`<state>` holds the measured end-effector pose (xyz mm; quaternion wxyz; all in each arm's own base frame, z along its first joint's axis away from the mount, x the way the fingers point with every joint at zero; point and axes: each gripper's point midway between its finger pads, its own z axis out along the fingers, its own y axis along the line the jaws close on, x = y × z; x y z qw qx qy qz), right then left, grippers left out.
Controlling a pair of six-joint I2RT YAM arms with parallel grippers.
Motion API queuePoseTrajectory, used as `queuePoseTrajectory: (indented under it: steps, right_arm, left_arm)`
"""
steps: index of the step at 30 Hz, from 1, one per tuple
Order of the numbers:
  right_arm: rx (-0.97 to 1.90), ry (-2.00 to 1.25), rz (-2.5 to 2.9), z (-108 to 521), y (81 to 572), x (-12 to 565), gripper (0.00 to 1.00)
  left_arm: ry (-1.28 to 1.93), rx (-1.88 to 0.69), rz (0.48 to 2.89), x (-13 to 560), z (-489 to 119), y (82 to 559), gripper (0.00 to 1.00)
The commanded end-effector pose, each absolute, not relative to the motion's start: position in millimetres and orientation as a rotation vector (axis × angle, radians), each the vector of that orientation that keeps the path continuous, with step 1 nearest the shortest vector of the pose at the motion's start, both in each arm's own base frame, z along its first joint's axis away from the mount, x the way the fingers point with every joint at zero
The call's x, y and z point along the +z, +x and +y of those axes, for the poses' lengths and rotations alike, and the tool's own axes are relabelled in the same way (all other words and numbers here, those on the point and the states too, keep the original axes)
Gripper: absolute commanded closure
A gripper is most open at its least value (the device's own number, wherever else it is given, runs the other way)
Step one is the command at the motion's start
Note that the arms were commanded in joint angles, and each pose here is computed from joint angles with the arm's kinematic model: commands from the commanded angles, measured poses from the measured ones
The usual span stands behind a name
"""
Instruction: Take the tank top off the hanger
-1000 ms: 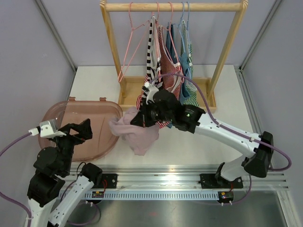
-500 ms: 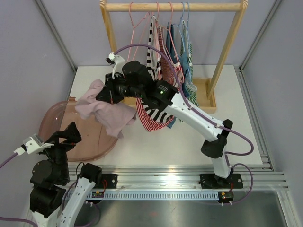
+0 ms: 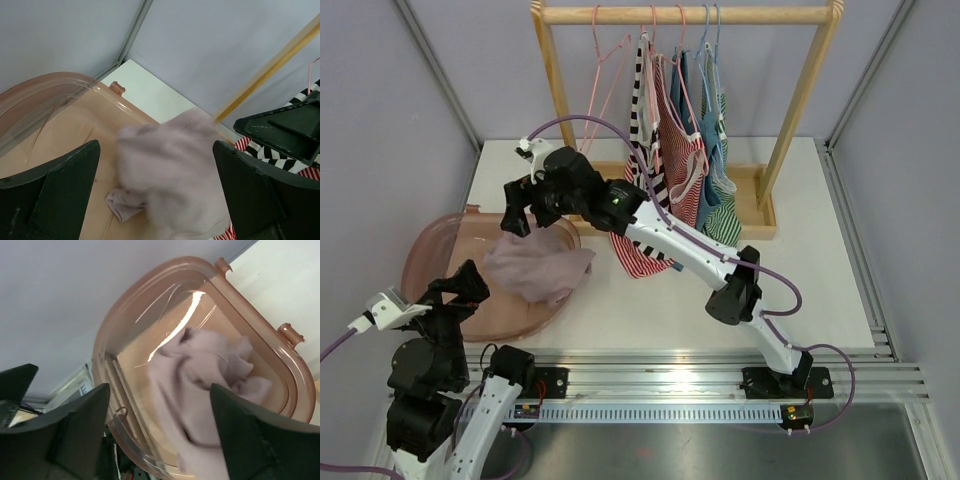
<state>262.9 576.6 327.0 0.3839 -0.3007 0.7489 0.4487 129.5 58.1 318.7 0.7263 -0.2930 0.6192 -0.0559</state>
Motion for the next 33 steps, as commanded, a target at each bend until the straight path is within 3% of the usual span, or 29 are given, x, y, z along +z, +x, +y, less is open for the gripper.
queuePoseTrajectory:
  steps: [1,9,11,24,28,31,33]
  right_arm:
    - [1.143,-0.757,1.79,575,267,361,0.09]
    - [1.035,-0.731,1.783,536,264,392,0.05]
    - [0.983,-0.709,1.807,517,263,392,0.0]
    - [0.505,-0.413,1.77,358,278,425,0.01]
    - [0.423,-0.331,1.755,316,283,447,0.05]
    - [0.401,-0.28,1.756,293,303,459,0.12]
    - [0.403,-0.251,1.748,279,319,472,0.23]
  left_arm:
    - [-0.708,-0.11,1.318,321,67,126,0.01]
    - [-0.712,-0.112,1.317,321,67,127,0.01]
    - [-0.716,-0.119,1.317,320,66,128,0.01]
    - [-0.535,-0.174,1.465,317,28,161,0.01]
    - [-0.442,-0.189,1.557,310,9,178,0.01]
    - [-0.388,-0.196,1.625,303,-2,189,0.01]
    - [-0.357,-0.205,1.657,299,-8,193,0.01]
